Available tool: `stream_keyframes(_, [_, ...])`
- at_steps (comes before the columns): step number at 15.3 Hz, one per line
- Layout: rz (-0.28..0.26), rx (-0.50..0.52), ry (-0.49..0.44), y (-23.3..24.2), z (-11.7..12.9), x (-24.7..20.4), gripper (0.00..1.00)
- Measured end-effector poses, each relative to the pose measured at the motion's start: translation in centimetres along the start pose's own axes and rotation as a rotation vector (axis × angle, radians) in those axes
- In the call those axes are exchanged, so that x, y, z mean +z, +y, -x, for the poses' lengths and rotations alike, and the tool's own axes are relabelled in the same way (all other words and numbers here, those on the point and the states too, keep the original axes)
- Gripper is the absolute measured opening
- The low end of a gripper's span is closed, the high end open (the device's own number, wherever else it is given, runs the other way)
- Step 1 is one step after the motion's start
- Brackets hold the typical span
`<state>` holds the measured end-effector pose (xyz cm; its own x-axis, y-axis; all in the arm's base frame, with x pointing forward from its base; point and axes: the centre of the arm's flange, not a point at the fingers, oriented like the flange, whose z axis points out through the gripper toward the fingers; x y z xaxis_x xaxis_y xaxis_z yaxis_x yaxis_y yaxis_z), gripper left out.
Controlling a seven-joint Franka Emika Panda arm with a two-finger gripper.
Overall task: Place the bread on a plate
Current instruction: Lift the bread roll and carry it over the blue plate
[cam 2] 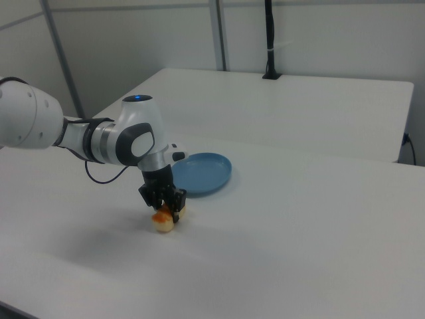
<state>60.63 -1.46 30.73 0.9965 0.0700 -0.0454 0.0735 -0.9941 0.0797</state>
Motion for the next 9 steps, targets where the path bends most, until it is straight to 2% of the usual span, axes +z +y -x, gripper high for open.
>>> stream_keyframes(5, [0.002,-0.011,0.025,0.1,-0.5,-1.3,0.45])
stream_keyframes(9, [0.009,-0.012,0.078,0.9,-2.2,-6.2,0.45])
